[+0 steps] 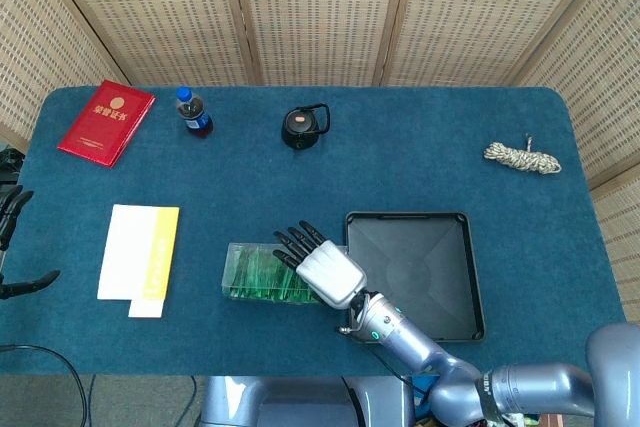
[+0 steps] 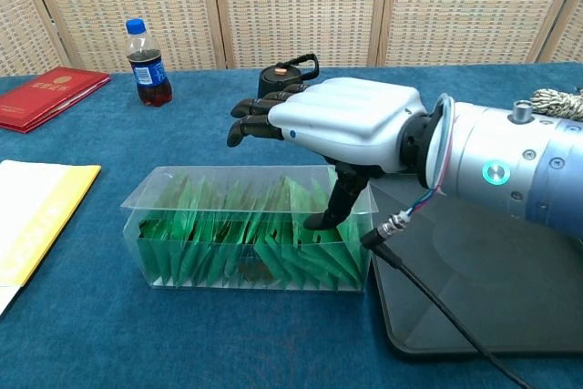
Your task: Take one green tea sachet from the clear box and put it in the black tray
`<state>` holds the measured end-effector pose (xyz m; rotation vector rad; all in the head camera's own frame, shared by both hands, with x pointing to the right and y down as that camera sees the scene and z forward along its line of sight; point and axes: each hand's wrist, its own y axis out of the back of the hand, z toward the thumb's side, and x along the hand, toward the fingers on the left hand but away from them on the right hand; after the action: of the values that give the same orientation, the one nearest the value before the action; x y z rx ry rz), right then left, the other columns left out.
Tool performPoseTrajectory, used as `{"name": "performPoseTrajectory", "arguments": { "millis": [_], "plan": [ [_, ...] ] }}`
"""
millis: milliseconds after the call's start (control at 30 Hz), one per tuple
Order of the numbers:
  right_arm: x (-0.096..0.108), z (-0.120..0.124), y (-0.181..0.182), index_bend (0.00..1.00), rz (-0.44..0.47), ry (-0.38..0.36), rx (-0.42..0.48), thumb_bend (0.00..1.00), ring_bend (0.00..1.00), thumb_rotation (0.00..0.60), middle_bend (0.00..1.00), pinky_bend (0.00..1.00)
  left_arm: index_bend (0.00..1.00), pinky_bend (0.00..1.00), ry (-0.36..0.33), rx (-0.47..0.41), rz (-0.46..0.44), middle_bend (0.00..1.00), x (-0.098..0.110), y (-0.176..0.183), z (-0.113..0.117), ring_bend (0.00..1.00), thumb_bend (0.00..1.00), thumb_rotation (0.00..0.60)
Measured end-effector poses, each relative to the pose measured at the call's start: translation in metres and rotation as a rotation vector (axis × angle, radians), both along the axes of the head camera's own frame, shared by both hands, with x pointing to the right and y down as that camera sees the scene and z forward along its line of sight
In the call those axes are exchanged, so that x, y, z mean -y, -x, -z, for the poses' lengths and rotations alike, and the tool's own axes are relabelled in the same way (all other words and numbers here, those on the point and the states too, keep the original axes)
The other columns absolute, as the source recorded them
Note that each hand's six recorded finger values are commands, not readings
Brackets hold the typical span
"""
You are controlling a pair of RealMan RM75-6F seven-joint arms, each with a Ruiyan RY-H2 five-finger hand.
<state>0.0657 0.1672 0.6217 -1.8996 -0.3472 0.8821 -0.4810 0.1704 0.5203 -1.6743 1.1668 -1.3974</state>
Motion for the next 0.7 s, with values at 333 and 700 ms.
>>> {"name": "performPoseTrajectory", "arguments": {
  "millis": [333, 700],
  "plan": [
    [0.004, 0.000, 0.000, 0.21, 0.039, -0.144, -0.022, 0.49, 0.00, 0.600, 0.12, 0.00, 0.00, 0.00, 0.001, 0.001, 0.001, 0.00, 0.000, 0.000, 0.000, 0.00, 0.10, 0.600],
    [0.027, 0.011, 0.010, 0.21, -0.010, -0.188, 0.019, 0.49, 0.00, 0.600, 0.12, 0.00, 0.00, 0.00, 0.004, -0.001, 0.003, 0.00, 0.001, 0.000, -0.001, 0.00, 0.10, 0.600]
  ]
}}
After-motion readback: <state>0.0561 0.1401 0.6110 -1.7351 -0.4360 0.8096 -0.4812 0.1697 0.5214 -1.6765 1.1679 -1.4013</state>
